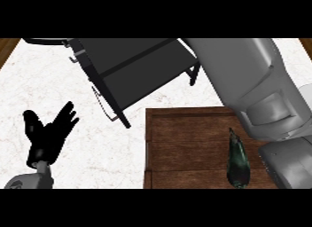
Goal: Pick the bell pepper from the tray and place it in the tiered shelf
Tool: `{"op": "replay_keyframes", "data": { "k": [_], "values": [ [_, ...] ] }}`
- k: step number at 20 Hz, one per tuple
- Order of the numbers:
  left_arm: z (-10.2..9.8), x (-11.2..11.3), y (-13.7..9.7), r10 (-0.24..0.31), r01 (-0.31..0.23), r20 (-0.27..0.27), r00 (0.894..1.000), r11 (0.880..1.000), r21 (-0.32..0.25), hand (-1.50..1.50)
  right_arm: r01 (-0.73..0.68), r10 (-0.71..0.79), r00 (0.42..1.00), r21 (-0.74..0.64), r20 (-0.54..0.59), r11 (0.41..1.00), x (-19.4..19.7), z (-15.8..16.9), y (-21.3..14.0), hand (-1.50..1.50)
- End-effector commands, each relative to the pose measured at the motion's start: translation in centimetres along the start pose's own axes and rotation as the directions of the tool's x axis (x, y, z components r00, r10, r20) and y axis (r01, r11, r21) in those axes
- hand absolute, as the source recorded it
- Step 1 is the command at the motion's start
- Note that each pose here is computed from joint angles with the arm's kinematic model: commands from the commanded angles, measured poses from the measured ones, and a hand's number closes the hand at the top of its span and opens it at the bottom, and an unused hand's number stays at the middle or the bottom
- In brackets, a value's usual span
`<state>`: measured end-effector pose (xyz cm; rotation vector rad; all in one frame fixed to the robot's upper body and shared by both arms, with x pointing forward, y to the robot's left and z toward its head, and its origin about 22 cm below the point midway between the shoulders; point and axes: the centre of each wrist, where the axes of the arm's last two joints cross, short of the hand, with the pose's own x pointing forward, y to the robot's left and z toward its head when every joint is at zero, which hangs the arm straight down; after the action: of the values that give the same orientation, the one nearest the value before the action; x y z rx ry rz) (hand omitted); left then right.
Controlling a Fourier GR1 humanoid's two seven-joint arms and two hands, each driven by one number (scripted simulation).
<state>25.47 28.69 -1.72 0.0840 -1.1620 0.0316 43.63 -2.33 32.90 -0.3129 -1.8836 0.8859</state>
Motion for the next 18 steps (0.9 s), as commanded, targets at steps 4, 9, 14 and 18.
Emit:
{"op": "replay_keyframes", "data": {
  "k": [4,9,14,18],
  "values": [
    [0.1,-0.6,0.0,-0.003,0.003,-0.05,0.999,1.0,-0.014,0.0,0.285,-0.287,0.958,-0.067,-0.016,0.956,-1.6,0.0,-1.8,-1.5],
    [-0.8,-0.3,-0.8,0.011,-0.011,-0.028,1.0,1.0,0.023,0.0,0.452,-0.456,0.89,-0.103,-0.022,0.886,-1.0,0.1,-4.3,-1.5],
    [0.3,-0.8,0.4,0.005,-0.005,-0.038,0.999,1.0,0.005,0.0,0.492,-0.513,0.858,-0.265,-0.012,0.829,-0.9,0.2,-5.8,-1.5],
    [-0.4,0.4,-0.6,-0.001,0.0,-0.063,0.998,1.0,-0.016,0.0,0.413,-0.474,0.879,-0.417,-0.05,0.81,-2.9,1.3,-10.5,-1.5]
  ]
}}
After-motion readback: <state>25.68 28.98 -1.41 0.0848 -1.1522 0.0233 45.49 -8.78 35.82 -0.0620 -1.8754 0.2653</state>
